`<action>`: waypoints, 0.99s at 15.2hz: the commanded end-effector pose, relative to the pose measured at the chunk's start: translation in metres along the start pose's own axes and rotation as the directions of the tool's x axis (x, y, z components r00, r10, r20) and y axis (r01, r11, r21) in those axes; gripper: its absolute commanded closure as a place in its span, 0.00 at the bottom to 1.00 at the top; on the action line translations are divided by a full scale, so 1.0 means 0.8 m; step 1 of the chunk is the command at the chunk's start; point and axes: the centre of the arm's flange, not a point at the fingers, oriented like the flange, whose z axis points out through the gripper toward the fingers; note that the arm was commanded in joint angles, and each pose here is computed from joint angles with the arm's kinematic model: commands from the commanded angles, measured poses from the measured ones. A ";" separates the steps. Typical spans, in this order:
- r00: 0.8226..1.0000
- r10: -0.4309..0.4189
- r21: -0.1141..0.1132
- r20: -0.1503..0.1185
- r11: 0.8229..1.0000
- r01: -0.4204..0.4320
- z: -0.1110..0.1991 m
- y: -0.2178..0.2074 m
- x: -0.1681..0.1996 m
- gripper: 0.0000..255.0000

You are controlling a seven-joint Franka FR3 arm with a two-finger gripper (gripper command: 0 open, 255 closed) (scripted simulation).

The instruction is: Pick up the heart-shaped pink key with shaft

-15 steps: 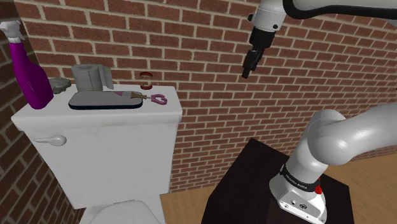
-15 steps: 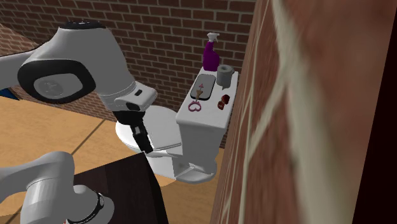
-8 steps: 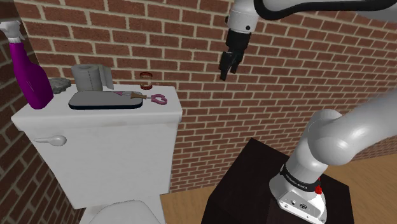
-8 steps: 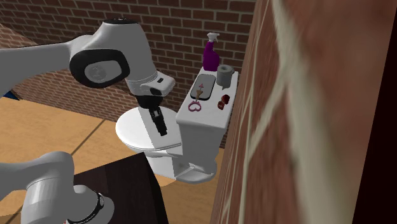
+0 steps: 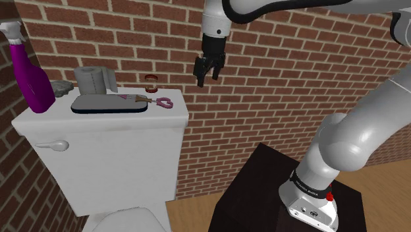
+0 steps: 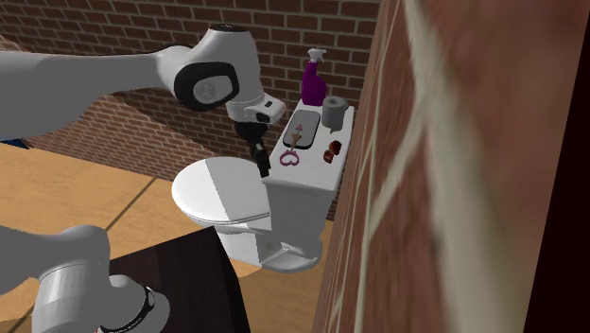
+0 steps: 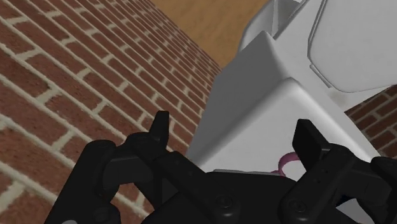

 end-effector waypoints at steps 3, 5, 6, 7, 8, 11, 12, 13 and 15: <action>1.000 0.020 0.012 0.013 1.000 -0.020 0.010 -0.045 0.048 0.00; 0.999 0.029 0.018 0.019 0.999 -0.030 0.016 -0.066 0.072 0.00; 0.999 0.034 0.021 0.022 0.999 -0.034 0.019 -0.077 0.085 0.00; 0.999 0.039 0.023 0.026 0.999 -0.039 0.022 -0.088 0.097 0.00; 0.999 0.043 0.026 0.029 0.999 -0.044 0.025 -0.098 0.109 0.00; 0.998 0.057 0.034 0.039 0.998 -0.058 0.034 -0.129 0.147 0.00; 0.997 0.062 0.037 0.042 0.997 -0.063 0.037 -0.140 0.160 0.00; 0.997 0.066 0.040 0.045 0.997 -0.068 0.040 -0.150 0.172 0.00; 0.996 0.076 0.045 0.052 0.996 -0.078 0.046 -0.170 0.198 0.00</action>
